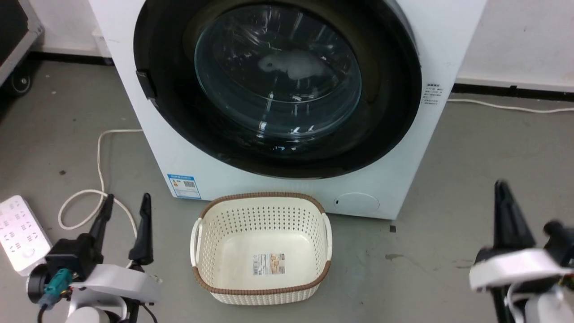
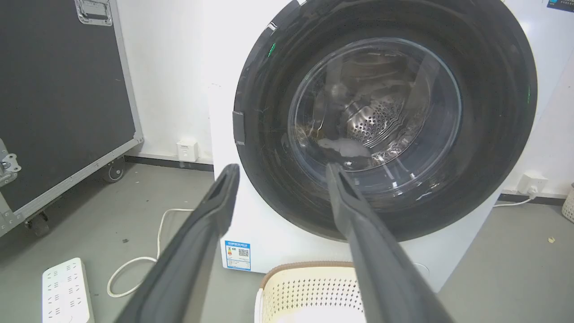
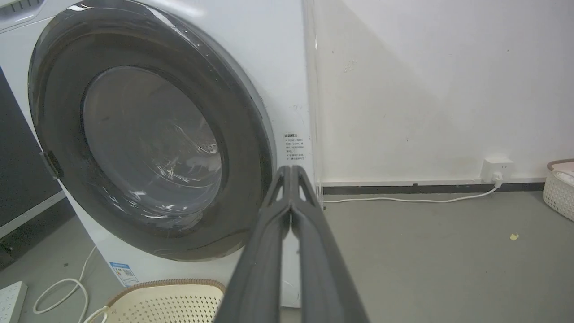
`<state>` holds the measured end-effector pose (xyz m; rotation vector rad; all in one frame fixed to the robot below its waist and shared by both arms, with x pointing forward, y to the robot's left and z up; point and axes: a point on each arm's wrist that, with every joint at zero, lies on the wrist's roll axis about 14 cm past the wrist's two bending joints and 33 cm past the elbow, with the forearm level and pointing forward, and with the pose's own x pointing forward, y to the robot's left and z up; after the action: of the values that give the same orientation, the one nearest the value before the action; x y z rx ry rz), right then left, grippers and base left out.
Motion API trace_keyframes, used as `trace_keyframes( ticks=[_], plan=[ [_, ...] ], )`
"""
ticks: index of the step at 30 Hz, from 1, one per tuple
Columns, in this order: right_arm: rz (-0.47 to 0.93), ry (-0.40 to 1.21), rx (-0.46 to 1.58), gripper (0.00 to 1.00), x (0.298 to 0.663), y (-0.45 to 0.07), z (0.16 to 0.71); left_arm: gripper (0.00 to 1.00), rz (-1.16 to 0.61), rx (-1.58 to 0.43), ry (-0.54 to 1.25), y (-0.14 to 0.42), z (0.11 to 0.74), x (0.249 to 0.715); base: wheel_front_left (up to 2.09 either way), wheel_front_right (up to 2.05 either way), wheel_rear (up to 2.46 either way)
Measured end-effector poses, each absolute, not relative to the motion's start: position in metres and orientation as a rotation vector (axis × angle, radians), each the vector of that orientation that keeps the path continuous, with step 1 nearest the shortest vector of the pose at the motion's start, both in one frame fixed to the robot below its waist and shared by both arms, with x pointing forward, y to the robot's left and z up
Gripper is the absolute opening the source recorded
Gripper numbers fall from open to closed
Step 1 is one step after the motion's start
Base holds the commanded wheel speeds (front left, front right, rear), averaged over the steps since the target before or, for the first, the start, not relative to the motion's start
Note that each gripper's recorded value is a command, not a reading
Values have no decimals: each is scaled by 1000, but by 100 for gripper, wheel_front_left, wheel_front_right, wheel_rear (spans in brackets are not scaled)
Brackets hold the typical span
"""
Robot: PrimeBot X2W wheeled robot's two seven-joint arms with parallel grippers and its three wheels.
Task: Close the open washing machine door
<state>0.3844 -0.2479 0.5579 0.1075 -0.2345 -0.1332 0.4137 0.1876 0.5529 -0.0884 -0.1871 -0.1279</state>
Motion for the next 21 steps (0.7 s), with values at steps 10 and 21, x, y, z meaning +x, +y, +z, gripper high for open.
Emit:
trace_keyframes(
  ticks=[10,21],
  plan=[
    [-75,-126,110,0,356,-225,520,100,-158,-75,-124,174,540,411,0,0,0],
    [-5,-30,133,100,350,-199,499,100,-156,-87,-85,172,528,408,0,0,0]
  ],
)
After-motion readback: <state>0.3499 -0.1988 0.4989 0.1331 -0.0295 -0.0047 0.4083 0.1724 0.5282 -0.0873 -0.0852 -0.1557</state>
